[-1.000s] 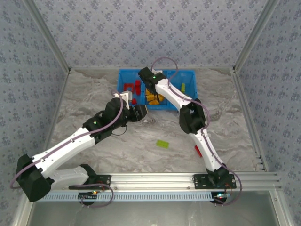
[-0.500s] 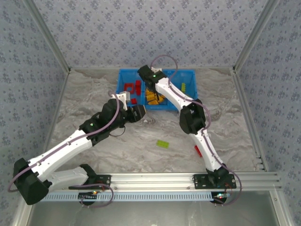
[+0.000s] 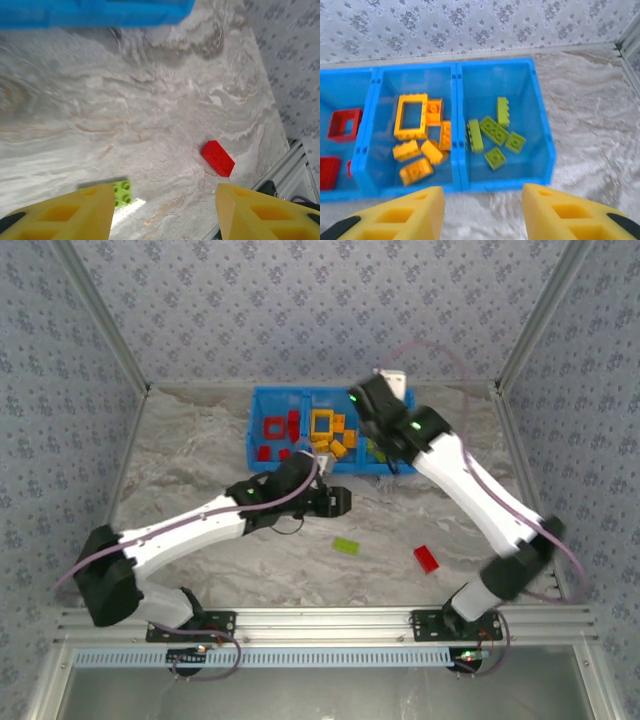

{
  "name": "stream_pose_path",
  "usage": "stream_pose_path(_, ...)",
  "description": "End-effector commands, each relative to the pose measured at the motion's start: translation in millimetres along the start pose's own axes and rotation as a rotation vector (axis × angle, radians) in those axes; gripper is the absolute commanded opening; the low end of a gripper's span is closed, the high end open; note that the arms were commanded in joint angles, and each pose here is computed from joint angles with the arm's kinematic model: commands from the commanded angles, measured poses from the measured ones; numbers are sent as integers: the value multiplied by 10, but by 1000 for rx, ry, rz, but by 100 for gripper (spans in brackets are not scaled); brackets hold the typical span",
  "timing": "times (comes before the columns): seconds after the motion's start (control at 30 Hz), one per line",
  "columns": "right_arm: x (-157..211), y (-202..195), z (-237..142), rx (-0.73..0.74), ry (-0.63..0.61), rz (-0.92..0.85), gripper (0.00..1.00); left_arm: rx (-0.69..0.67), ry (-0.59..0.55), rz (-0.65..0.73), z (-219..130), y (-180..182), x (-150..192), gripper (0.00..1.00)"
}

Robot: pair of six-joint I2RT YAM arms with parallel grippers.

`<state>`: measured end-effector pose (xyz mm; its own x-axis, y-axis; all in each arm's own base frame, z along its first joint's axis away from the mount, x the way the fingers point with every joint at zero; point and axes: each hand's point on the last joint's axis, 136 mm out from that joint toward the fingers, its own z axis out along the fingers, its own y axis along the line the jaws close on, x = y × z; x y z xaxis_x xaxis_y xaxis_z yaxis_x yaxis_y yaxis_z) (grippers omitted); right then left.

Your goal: Sort the legos into containers by color

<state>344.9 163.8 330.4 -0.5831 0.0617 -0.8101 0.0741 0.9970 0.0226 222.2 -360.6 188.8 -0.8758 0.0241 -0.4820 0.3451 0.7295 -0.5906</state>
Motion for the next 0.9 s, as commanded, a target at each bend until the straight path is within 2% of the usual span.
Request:
stream_pose_path(0.0,355,-132,-242,-84,62,-47,48,-9,78,-115,179,-235,101,56)
stream_pose_path(0.23,713,-249,-1015,-407,37,-116,56,-152,312,-393,817,-524,490,56)
stream_pose_path(0.33,896,-310,-1224,-478,86,-127,57,-169,373,-479,1065,-682,651,55)
stream_pose_path(0.57,1248,-1037,-1416,-243,216,30,54,-235,505,-655,1449,-859,997,58)
stream_pose_path(0.73,1422,-1199,-1483,-248,230,82,53,-253,559,-737,1617,-963,1152,65)
stream_pose_path(0.87,1445,-1221,-1472,-236,235,82,53,-313,592,-812,1685,-903,1325,65)
